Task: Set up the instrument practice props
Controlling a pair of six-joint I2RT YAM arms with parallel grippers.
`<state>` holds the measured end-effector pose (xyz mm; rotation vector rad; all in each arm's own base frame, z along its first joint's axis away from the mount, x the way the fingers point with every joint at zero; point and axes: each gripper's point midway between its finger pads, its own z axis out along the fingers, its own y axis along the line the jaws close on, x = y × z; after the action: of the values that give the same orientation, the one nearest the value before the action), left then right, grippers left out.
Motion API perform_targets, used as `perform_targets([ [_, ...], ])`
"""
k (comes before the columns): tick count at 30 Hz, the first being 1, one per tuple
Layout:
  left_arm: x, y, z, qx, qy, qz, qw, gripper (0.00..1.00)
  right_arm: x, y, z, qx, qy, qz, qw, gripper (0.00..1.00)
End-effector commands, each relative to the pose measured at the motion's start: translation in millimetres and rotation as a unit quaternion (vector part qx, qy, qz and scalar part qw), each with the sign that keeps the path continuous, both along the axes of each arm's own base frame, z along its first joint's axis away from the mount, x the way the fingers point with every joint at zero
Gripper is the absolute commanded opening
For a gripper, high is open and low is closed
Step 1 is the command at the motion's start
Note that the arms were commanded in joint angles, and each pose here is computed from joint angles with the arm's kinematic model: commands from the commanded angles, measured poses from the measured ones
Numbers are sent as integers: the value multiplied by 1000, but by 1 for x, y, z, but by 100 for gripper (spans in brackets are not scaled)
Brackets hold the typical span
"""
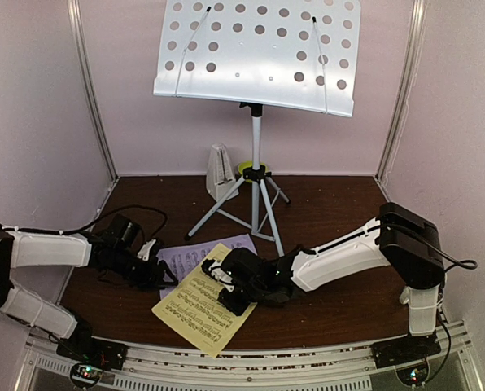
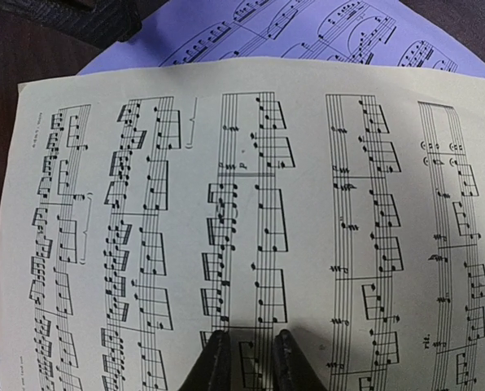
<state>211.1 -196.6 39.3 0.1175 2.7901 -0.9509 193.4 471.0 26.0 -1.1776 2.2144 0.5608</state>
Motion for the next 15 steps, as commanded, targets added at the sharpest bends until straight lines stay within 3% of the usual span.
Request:
perform_targets([
  [1,-3,-9,3,-33,0,-25,999,54,-1,-3,-7,-19,-7,4,1000,19],
  [15,-6,-28,1,-80,9,-44,996,44,3,-2,-12,-34,-8,-4,999,13],
])
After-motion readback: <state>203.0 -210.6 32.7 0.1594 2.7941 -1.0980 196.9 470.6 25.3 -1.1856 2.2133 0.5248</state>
